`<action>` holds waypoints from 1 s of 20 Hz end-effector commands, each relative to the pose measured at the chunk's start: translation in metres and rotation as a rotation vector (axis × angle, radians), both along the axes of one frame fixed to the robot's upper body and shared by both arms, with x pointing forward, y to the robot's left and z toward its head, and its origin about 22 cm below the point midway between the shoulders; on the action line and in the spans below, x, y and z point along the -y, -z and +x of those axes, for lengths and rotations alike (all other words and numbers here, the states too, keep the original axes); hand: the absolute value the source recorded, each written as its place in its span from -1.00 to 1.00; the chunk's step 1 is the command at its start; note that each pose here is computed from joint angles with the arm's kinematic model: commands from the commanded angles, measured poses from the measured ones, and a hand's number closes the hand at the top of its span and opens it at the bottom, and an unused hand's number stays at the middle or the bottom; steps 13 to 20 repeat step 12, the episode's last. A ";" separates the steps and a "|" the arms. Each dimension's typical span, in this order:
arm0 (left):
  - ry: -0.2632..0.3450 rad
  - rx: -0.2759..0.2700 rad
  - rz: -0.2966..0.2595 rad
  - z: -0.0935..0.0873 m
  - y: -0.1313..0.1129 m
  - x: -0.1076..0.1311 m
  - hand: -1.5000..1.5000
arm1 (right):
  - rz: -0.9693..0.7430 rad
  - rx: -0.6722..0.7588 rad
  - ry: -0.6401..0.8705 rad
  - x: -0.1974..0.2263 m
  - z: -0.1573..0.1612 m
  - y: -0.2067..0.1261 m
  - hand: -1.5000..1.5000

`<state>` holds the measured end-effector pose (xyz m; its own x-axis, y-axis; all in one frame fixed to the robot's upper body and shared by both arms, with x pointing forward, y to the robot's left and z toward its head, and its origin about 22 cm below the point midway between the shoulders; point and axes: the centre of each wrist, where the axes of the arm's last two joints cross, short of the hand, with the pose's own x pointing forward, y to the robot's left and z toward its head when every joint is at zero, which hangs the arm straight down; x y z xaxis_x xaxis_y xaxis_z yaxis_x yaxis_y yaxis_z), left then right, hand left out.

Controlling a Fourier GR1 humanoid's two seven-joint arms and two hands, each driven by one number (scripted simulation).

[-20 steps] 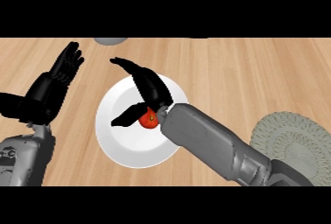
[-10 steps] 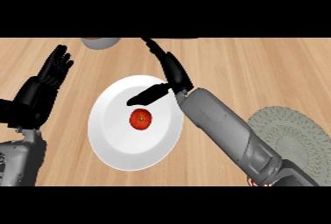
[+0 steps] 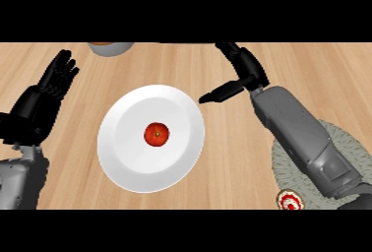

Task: Pick the tomato from the placemat and place it in the plate

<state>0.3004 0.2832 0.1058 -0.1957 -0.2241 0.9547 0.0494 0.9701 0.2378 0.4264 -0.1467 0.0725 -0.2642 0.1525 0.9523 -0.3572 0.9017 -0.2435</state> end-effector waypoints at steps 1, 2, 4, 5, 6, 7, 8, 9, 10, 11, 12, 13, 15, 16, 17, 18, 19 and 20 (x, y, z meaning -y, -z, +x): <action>-0.016 0.002 0.013 0.011 -0.008 -0.003 0.00 | -0.003 0.018 -0.022 0.051 0.002 0.008 -1.00; -0.015 0.007 0.001 -0.002 0.003 0.005 0.00 | -0.021 0.015 -0.009 0.040 0.004 0.009 -1.00; 0.003 0.015 -0.012 0.011 -0.011 0.009 0.00 | -0.023 0.017 -0.016 0.056 0.012 -0.005 -1.00; 0.022 0.004 -0.009 -0.003 0.004 0.008 0.00 | -0.029 0.008 -0.011 0.076 0.014 0.005 -1.00; 0.003 -0.001 -0.005 -0.005 0.002 0.010 0.00 | -0.034 0.010 -0.024 0.080 0.004 0.013 -1.00; -0.017 -0.006 -0.006 -0.010 0.003 0.013 0.00 | -0.034 0.020 -0.034 0.085 0.007 0.011 -1.00; 0.005 -0.003 -0.003 0.000 -0.003 -0.010 0.00 | -0.037 0.027 -0.010 0.098 0.012 0.000 -1.00; 0.011 -0.016 0.000 -0.005 -0.005 0.001 0.00 | -0.039 0.038 -0.012 0.107 0.007 0.010 -1.00; 0.010 0.012 0.014 -0.002 -0.001 -0.001 0.00 | -0.037 0.049 0.003 0.117 0.005 0.019 -1.00; 0.016 0.007 -0.013 -0.007 0.004 0.009 0.00 | -0.075 0.072 0.004 0.116 0.009 0.005 -1.00; 0.007 0.006 0.026 -0.007 0.011 0.018 0.00 | -0.068 0.086 -0.016 0.118 0.002 0.022 -1.00; 0.007 0.006 0.026 -0.007 0.011 0.018 0.00 | -0.068 0.086 -0.016 0.118 0.002 0.022 -1.00; 0.007 0.006 0.026 -0.007 0.011 0.018 0.00 | -0.068 0.086 -0.016 0.118 0.002 0.022 -1.00; 0.007 0.006 0.026 -0.007 0.011 0.018 0.00 | -0.068 0.086 -0.016 0.118 0.002 0.022 -1.00; 0.007 0.006 0.026 -0.007 0.011 0.018 0.00 | -0.068 0.086 -0.016 0.118 0.002 0.022 -1.00; 0.007 0.006 0.026 -0.007 0.011 0.018 0.00 | -0.068 0.086 -0.016 0.118 0.002 0.022 -1.00; 0.007 0.006 0.026 -0.007 0.011 0.018 0.00 | -0.068 0.086 -0.016 0.118 0.002 0.022 -1.00; 0.007 0.006 0.026 -0.007 0.011 0.018 0.00 | -0.068 0.086 -0.016 0.118 0.002 0.022 -1.00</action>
